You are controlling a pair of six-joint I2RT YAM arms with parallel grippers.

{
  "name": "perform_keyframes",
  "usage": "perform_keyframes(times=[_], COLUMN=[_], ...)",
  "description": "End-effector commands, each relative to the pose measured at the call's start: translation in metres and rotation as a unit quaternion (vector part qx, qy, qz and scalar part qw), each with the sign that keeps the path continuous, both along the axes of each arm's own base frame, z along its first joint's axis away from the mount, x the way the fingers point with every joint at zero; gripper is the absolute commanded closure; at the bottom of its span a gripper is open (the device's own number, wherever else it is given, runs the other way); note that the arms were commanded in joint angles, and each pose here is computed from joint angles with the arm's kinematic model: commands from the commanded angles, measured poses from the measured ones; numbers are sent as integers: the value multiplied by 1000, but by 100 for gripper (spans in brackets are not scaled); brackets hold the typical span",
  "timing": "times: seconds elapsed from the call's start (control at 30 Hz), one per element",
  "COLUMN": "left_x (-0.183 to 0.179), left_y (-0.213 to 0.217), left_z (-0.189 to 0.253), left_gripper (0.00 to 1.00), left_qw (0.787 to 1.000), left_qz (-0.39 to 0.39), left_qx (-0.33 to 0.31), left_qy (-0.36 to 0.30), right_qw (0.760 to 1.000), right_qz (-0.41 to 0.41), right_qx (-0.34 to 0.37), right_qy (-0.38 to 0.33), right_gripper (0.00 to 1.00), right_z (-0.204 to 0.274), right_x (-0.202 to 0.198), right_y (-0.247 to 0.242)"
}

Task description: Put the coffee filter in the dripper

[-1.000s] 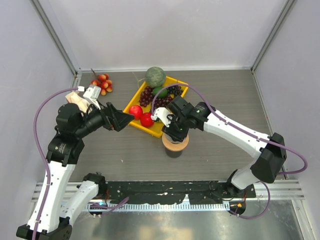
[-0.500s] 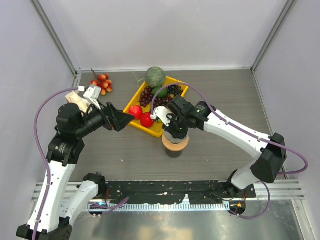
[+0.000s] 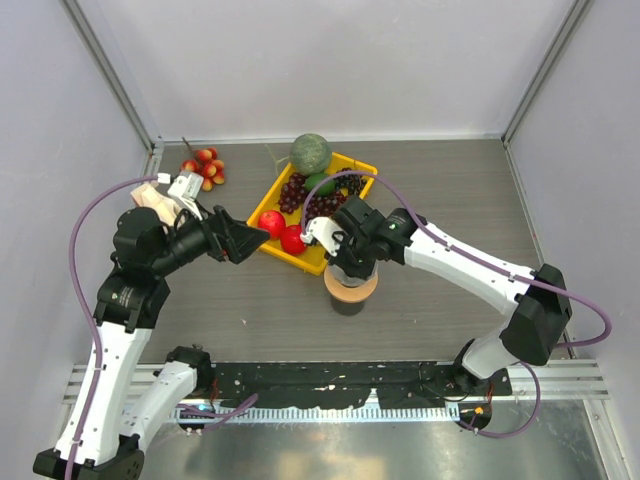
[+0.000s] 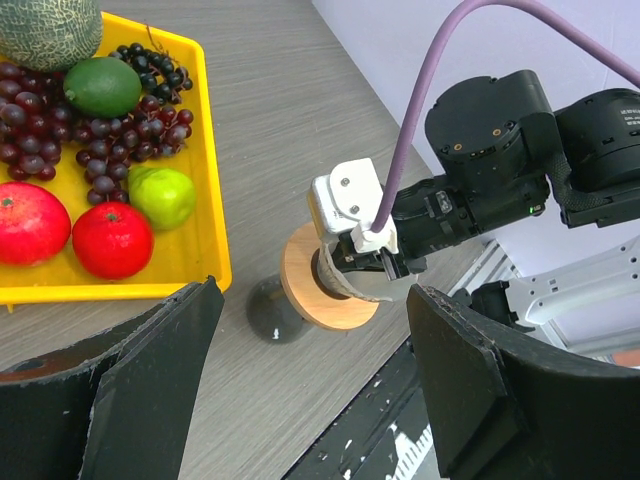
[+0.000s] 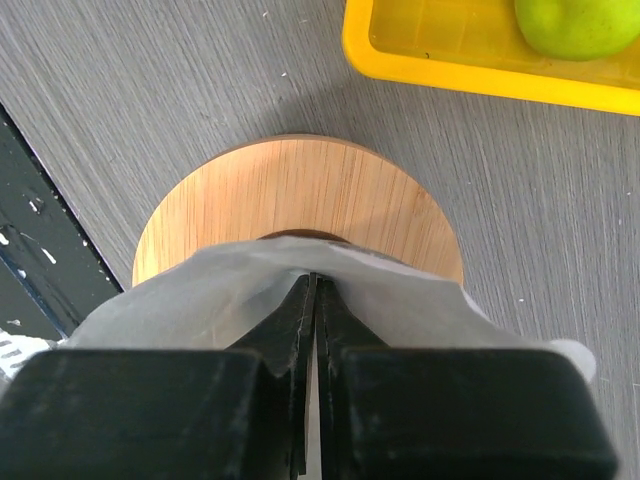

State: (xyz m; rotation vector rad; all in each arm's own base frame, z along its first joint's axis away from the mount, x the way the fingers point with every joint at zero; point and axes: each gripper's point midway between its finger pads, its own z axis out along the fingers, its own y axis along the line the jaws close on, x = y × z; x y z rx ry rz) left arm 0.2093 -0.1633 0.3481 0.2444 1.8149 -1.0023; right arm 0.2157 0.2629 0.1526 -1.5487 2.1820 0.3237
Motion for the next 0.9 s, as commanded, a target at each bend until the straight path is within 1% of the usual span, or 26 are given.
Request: perform_keyframes(times=[0.0, 0.2, 0.43, 0.6, 0.73, 0.87], left_x=[-3, -2, -1, 1, 2, 2], left_y=[0, 0, -1, -3, -4, -5], left_z=[5, 2, 4, 7, 5, 3], left_gripper=[16, 16, 16, 16, 16, 16], left_qw=[1000, 1000, 1000, 1000, 1000, 1000], left_qz=[-3, -4, -7, -12, -15, -18], left_qx=[-4, -4, -4, -4, -5, -6], left_qy=[-16, -15, -17, -20, -17, -15], right_qw=[1000, 1000, 999, 999, 999, 998], right_qz=[5, -1, -1, 2, -2, -3], right_qx=[5, 8, 27, 19, 22, 31], right_qy=[-14, -13, -32, -39, -38, -48], right_gripper=[94, 95, 95, 95, 91, 91], right_z=[-5, -3, 25, 29, 35, 50], right_x=[5, 4, 9, 7, 4, 5], right_y=[6, 5, 10, 2, 0, -1])
